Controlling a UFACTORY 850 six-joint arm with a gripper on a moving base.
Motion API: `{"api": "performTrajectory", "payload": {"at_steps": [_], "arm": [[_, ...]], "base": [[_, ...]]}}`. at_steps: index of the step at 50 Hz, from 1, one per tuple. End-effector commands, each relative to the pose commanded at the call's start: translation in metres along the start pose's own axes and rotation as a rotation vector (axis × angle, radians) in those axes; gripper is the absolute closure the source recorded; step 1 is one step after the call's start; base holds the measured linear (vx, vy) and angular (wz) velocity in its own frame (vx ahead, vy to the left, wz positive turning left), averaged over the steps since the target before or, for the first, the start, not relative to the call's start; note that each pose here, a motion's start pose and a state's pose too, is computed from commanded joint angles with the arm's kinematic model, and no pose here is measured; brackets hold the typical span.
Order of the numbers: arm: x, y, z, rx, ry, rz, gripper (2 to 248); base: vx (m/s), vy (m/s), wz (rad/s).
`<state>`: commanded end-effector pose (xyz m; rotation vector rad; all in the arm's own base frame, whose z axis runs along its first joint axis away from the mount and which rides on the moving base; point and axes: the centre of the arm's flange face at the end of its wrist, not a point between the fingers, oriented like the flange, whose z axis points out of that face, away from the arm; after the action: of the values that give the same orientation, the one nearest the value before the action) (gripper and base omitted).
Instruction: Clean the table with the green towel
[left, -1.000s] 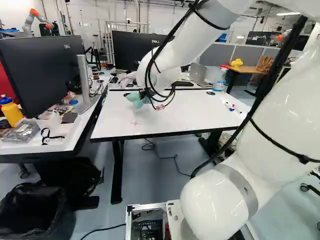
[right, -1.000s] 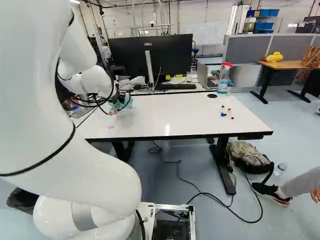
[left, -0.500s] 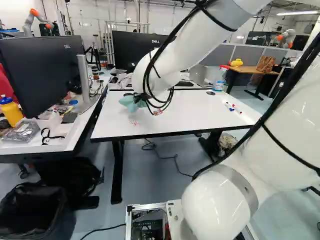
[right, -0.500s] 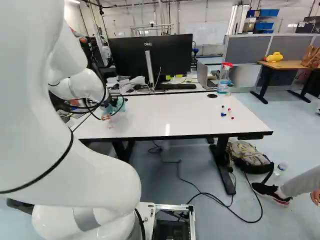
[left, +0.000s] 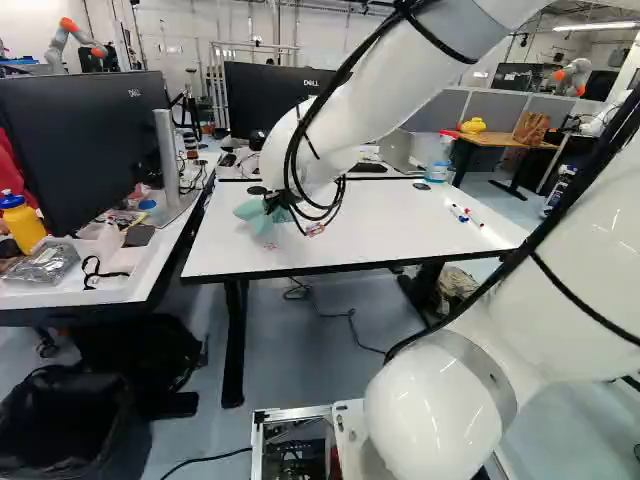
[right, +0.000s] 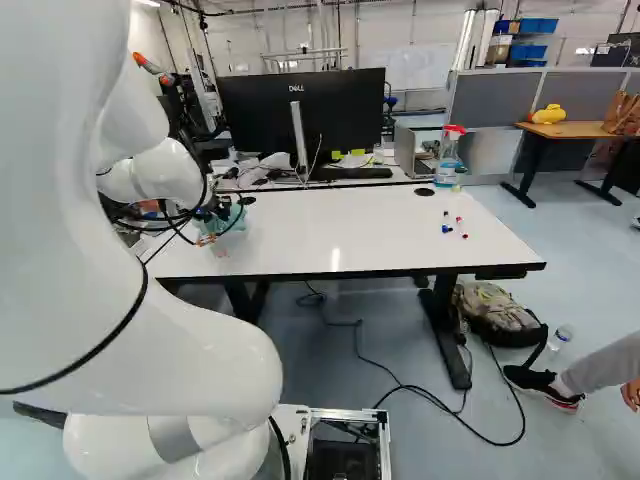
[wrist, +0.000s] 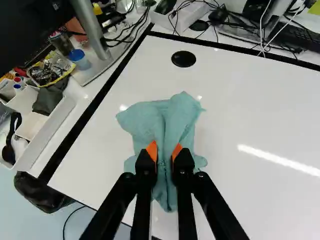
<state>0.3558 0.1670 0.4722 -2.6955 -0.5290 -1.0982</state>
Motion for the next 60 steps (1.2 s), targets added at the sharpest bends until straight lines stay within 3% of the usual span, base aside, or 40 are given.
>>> {"api": "performTrajectory", "payload": {"at_steps": [50, 60], "arm": [[-0.02, 0.0, -0.002, 0.0, -0.227, 0.0, 199], [-0.021, 0.0, -0.002, 0.0, -0.231, 0.0, 199]], "base": [[0.0, 0.0, 0.0], [0.0, 0.0, 0.0]]}}
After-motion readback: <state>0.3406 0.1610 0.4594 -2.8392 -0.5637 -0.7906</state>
